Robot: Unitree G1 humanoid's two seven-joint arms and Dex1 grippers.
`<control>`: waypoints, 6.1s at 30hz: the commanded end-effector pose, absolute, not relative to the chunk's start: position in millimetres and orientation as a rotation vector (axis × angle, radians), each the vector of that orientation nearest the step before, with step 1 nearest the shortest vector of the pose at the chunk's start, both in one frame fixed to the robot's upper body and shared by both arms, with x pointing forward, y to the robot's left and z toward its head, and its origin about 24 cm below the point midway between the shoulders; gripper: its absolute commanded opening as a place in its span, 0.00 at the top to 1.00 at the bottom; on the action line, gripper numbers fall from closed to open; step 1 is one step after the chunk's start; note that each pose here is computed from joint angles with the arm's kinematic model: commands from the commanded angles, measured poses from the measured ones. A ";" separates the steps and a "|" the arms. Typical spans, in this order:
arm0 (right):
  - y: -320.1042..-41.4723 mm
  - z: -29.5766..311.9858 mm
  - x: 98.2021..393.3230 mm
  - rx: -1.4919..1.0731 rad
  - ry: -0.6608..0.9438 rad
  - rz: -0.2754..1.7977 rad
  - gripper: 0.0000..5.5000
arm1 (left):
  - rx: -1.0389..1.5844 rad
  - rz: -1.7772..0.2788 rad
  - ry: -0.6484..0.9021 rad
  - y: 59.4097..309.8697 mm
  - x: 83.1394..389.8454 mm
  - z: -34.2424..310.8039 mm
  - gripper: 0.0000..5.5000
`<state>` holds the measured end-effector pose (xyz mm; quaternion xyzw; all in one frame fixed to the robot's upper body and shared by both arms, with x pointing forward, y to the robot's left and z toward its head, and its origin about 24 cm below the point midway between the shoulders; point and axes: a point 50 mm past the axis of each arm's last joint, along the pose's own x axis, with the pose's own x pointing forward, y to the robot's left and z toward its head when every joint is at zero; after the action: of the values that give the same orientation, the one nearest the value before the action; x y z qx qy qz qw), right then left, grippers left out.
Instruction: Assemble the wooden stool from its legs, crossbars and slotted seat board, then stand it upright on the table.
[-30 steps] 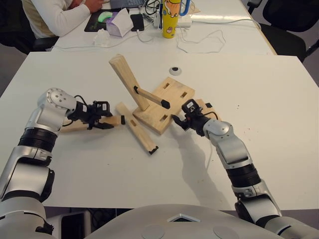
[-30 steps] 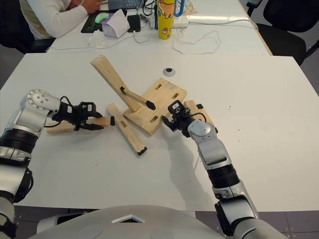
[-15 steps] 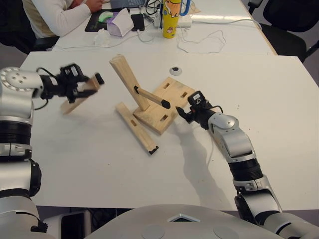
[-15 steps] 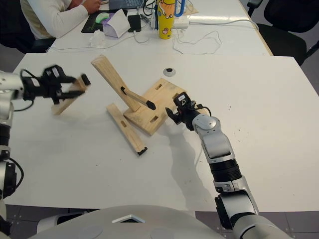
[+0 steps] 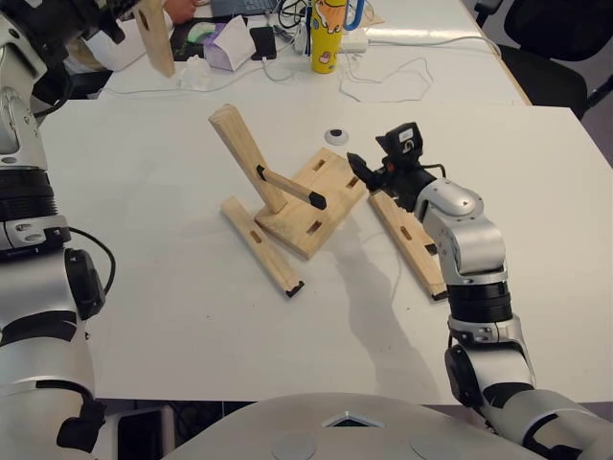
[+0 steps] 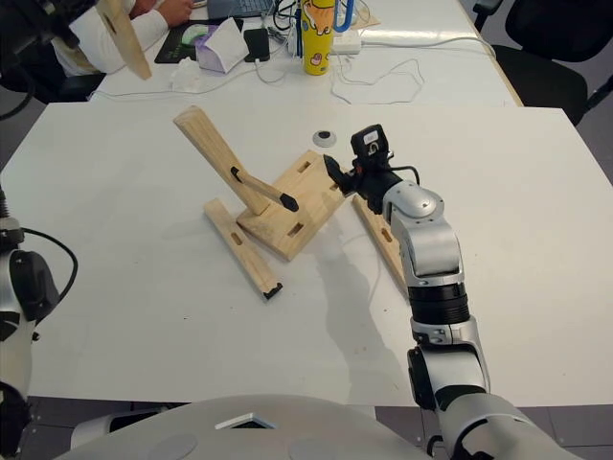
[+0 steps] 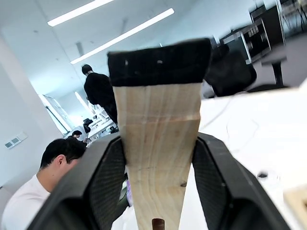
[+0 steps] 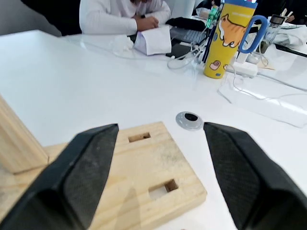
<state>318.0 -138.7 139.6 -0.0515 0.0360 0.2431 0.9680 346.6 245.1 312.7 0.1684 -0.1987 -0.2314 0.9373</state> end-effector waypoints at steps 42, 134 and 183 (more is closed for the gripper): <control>-96.1 268.7 330.2 0.692 -0.351 1.032 0.40 | -1.774 -0.389 -0.132 130.6 332.9 230.1 0.63; -184.2 297.6 381.6 0.946 -0.473 0.495 0.82 | -1.356 -0.413 -0.265 137.8 325.8 239.3 0.41; -199.4 257.5 352.0 0.918 -0.223 0.351 0.82 | 0.414 -0.542 0.304 156.8 299.5 37.3 0.41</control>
<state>354.3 -200.2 248.5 0.4344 -0.0923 0.1583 0.8819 307.3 166.2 44.7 0.1973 0.1320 -0.2351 0.9425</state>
